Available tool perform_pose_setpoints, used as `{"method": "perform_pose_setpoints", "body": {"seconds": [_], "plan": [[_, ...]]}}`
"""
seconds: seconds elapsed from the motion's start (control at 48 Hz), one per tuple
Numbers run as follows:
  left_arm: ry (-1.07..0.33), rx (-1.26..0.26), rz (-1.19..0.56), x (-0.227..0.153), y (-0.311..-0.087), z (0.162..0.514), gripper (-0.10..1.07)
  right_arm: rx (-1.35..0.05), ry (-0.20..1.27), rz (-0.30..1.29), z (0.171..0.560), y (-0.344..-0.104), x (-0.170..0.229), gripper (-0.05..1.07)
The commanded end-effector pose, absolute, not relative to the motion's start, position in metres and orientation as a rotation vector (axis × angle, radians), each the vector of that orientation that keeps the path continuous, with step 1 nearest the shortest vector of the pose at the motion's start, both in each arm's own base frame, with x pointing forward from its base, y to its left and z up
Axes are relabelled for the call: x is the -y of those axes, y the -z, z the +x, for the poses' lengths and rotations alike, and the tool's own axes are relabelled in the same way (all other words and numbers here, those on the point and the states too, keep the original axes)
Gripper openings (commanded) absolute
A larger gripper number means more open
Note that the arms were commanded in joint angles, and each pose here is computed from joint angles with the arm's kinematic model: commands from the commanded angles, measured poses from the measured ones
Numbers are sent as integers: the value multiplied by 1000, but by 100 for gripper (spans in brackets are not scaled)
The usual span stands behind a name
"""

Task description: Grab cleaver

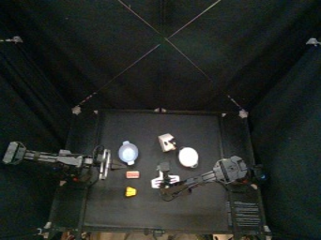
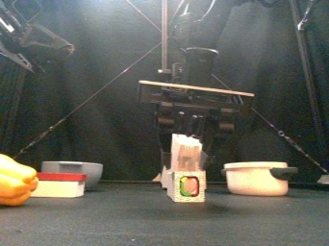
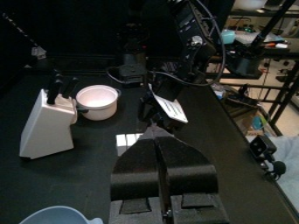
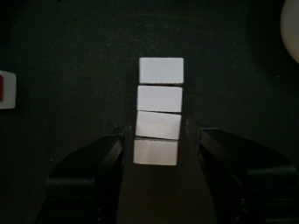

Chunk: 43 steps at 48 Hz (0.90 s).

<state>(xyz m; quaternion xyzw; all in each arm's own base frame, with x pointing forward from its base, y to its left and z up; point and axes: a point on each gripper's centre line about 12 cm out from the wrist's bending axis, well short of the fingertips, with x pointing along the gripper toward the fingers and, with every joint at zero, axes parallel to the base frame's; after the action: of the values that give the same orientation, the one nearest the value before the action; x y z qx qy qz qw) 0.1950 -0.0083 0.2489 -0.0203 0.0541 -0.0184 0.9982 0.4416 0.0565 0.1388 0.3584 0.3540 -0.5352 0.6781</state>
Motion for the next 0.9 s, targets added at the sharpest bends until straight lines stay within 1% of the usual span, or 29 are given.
{"method": "perform_pose_setpoints", "body": {"seconds": [0.0, 0.354, 0.5, 0.729, 0.875], "plan": [[38, -92, -42, 9, -254, 197, -2, -744, 1164, 833, 441, -168, -55, 87], [38, -92, -41, 9, -254, 197, -2, -684, 1130, 777, 437, -189, -54, 87], [38, -92, -42, 9, -254, 197, -2, -644, 1109, 750, 429, -205, -51, 87], [38, -92, -42, 9, -254, 197, -2, -572, 1092, 682, 418, -224, -41, 87], [38, -93, -42, 9, -254, 197, -2, -496, 1086, 627, 418, -242, -29, 87]]}}
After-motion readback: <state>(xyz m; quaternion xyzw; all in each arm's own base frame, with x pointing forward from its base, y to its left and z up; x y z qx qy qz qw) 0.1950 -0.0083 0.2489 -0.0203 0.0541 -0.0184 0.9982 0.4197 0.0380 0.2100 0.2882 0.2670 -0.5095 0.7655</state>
